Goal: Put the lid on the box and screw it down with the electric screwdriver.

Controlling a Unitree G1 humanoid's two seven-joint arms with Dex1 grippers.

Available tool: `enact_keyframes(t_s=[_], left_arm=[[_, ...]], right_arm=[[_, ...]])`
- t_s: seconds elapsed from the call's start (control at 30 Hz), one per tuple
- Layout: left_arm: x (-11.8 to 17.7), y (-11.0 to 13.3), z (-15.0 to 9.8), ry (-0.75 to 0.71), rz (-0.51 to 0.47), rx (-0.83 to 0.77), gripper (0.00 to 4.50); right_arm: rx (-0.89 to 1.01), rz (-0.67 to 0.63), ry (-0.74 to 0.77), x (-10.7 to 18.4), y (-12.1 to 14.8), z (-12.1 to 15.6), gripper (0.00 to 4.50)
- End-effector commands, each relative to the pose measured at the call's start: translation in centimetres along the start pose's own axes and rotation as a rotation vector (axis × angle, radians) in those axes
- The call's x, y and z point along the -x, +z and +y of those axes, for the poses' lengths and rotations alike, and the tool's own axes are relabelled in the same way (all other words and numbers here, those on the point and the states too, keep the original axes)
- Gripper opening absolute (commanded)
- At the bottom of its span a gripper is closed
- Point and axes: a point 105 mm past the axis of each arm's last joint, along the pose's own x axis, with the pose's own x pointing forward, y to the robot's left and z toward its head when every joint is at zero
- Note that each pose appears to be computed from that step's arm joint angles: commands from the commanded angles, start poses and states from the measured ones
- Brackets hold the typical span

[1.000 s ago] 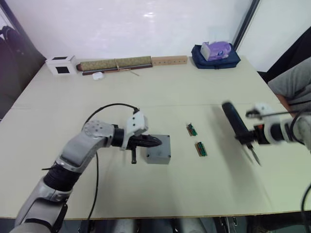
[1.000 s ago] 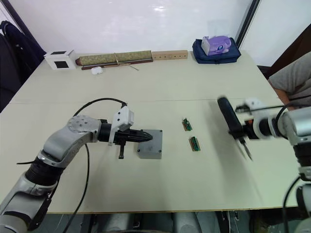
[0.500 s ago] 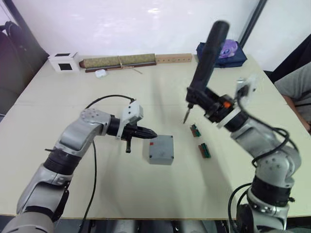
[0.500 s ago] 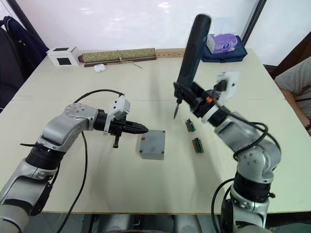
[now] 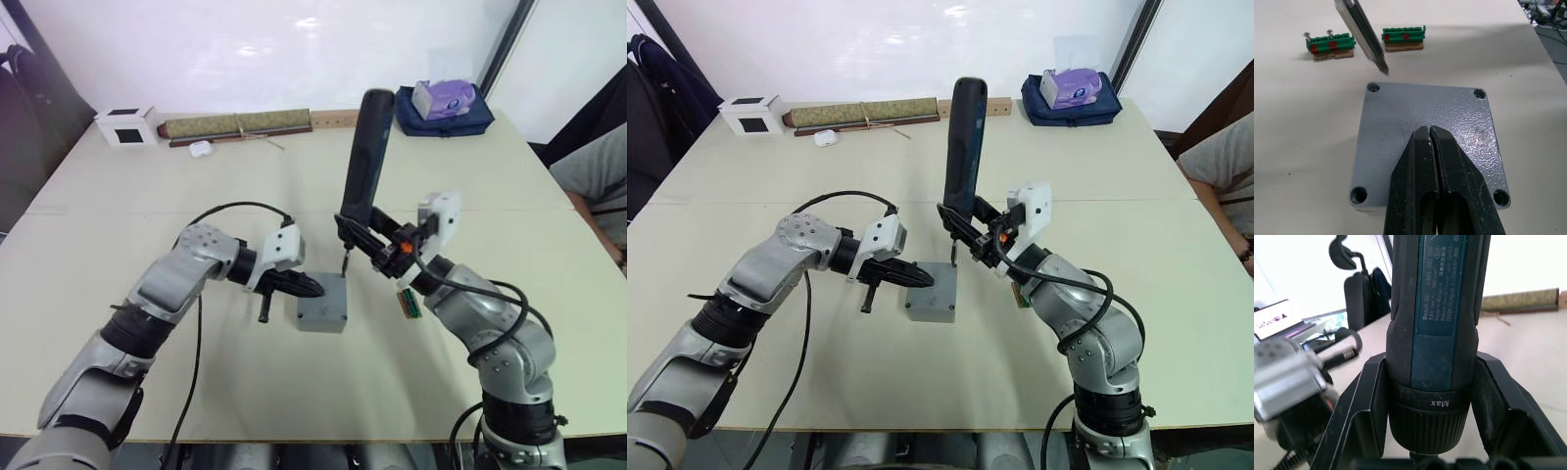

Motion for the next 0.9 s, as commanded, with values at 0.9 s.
enact_keyframes(t_s=[0.9], left_arm=[[-0.3, -0.6, -0.1, 0.006, 0.046, 0.005, 0.0]], right_arm=[[0.123, -0.063, -0.054, 0.0, -0.6, -0.7, 1.78]])
